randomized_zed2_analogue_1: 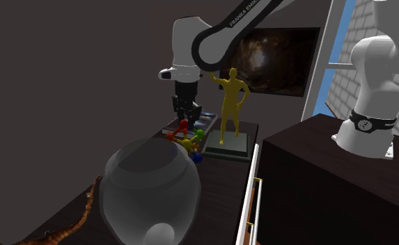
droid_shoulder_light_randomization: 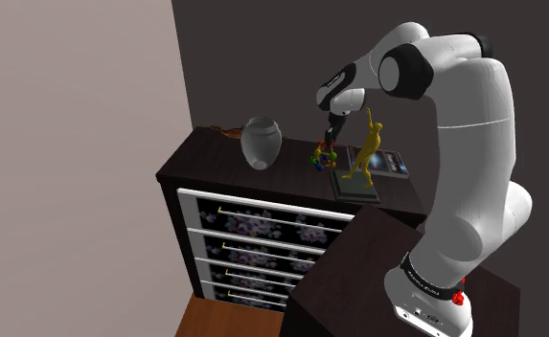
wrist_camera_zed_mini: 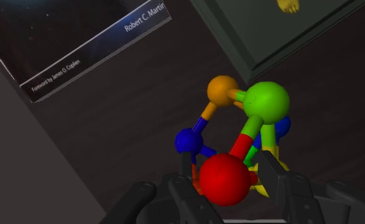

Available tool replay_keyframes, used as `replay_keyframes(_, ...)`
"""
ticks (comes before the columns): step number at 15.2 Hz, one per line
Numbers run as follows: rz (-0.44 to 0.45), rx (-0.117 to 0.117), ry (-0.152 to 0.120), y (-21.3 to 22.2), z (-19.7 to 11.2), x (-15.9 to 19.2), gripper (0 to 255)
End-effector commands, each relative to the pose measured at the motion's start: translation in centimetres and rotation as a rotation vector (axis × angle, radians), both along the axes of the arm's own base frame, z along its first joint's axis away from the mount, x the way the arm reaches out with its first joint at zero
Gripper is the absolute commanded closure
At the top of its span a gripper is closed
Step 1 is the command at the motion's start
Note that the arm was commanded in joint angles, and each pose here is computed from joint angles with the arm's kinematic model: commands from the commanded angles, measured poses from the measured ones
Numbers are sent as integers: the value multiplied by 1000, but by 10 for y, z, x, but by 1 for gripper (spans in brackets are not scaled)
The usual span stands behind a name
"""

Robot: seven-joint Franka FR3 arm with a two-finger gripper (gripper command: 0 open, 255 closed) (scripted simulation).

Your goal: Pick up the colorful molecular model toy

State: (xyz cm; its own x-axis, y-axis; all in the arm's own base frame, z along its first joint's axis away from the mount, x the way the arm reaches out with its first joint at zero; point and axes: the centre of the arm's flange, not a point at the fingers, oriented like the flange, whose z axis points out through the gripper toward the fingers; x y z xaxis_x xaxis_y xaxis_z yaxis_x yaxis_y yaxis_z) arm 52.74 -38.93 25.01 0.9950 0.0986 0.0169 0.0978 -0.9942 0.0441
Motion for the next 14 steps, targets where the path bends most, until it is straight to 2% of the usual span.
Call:
replay_keyframes(1, 0, 0, 0, 0, 10, 0, 255)
replay_keyframes(12, 0, 0, 0, 0, 69, 0, 255)
replay_keyframes(14, 0, 0, 0, 0, 69, 0, 255)
